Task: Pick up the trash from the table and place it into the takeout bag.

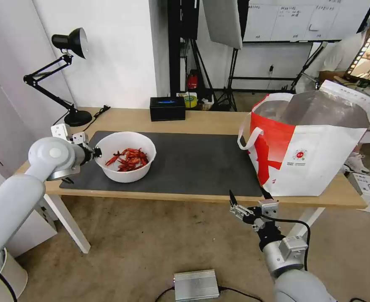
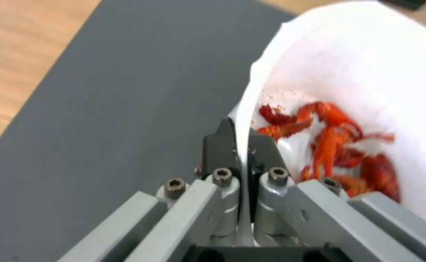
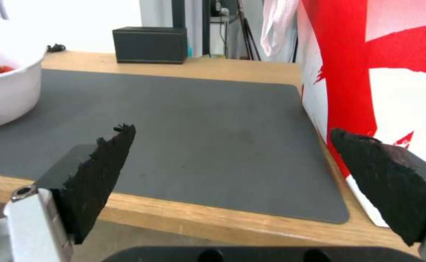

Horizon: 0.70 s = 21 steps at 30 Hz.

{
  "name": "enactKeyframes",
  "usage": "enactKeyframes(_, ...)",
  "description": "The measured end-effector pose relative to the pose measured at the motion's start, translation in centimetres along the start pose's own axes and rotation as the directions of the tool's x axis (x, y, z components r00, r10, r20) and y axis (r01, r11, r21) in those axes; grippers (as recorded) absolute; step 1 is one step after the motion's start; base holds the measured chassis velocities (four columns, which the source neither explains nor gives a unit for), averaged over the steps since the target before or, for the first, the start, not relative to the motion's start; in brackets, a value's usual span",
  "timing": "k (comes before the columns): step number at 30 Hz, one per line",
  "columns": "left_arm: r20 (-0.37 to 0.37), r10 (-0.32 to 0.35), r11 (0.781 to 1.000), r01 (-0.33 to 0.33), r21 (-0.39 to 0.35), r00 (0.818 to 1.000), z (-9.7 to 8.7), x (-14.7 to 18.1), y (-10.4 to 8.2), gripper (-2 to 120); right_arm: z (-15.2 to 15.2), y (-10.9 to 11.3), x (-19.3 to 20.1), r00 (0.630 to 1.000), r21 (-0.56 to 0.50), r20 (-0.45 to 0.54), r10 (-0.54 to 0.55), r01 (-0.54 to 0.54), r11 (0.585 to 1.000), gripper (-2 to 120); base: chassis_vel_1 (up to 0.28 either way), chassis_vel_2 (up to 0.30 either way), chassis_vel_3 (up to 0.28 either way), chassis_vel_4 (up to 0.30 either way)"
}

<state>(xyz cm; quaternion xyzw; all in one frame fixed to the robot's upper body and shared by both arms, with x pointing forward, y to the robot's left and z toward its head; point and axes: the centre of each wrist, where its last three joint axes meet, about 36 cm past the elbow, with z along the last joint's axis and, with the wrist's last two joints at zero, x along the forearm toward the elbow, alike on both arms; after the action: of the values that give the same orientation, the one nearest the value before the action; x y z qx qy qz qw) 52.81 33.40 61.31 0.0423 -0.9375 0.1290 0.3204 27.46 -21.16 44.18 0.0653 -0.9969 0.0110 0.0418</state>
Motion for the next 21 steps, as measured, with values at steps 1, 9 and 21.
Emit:
enactKeyframes(1, 0.010, 0.017, 1.000, -0.017, -0.002, 1.000, -0.2, 0.5, -0.4, 0, 0.0, 0.0, 0.0, 1.000, 0.000, 0.000, 0.000, 0.000, 1.000, 100, 0.000, 0.000, 0.000, 0.000)
enactKeyframes(9, 0.062, 0.121, 0.993, -0.120, -0.025, 0.991, -1.3, 3.4, -3.1, 0, 0.0, 0.0, 0.0, 1.000, 0.000, 0.000, 0.000, 0.000, 1.000, 100, 0.000, 0.000, 0.000, 0.000)
enactKeyframes(21, 0.123, 0.296, 0.955, -0.291, -0.054, 0.947, -2.3, 6.0, -7.1, 0, 0.0, 0.0, 0.0, 1.000, 0.000, 0.000, 0.000, 0.000, 1.000, 100, 0.000, 0.000, 0.000, 0.000)
